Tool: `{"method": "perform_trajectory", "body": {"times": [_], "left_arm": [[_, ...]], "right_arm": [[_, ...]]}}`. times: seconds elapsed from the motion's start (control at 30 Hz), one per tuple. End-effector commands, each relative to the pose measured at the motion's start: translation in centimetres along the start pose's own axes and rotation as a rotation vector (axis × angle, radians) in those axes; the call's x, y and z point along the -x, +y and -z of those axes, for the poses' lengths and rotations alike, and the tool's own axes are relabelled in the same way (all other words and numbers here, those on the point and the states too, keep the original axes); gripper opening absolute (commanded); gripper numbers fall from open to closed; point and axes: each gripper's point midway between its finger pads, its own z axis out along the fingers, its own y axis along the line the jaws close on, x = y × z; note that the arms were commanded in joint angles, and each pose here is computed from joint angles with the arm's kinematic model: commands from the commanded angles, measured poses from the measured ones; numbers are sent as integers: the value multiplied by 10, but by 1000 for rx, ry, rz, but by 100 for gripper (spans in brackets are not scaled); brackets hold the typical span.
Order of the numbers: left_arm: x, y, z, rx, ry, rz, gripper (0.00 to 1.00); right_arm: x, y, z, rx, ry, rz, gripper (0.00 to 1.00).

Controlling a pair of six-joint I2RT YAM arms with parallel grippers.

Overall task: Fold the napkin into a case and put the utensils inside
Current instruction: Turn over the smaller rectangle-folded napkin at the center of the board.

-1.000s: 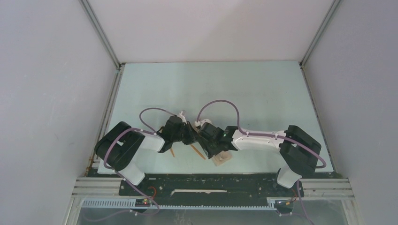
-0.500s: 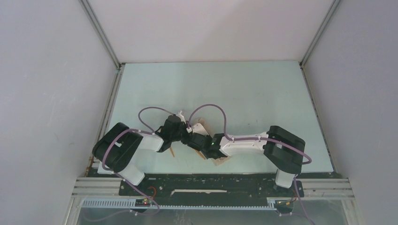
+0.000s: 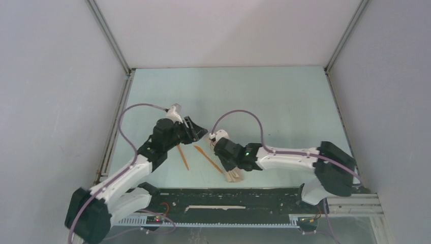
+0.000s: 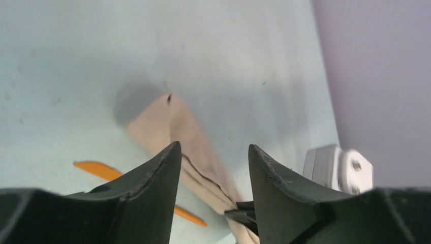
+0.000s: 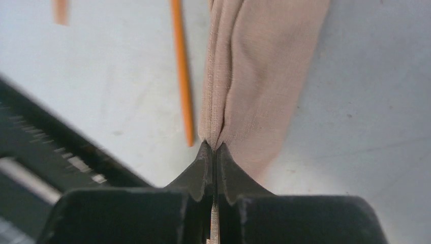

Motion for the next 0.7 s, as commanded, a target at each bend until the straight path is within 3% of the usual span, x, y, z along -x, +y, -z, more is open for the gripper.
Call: {"method": "perform_trajectory", "body": {"times": [0.0, 0.17, 0.33, 0.53, 0.67], "left_arm": [[39, -5, 36, 51, -151, -147, 58], [42, 2, 44, 84, -164, -152, 59], [31, -5, 34, 28, -111, -107, 58], [25, -17, 21, -32, -48, -76, 56], [17, -27, 8, -80, 9, -62, 57]], "right_arm": [[51, 41, 52, 439, -141, -181, 0], [71, 18, 65, 722, -192, -448, 0], [44, -17, 40, 895, -120, -687, 0], [19, -63, 16, 929, -124, -881, 0], [-2, -89, 1, 840, -91, -936, 0]]}}
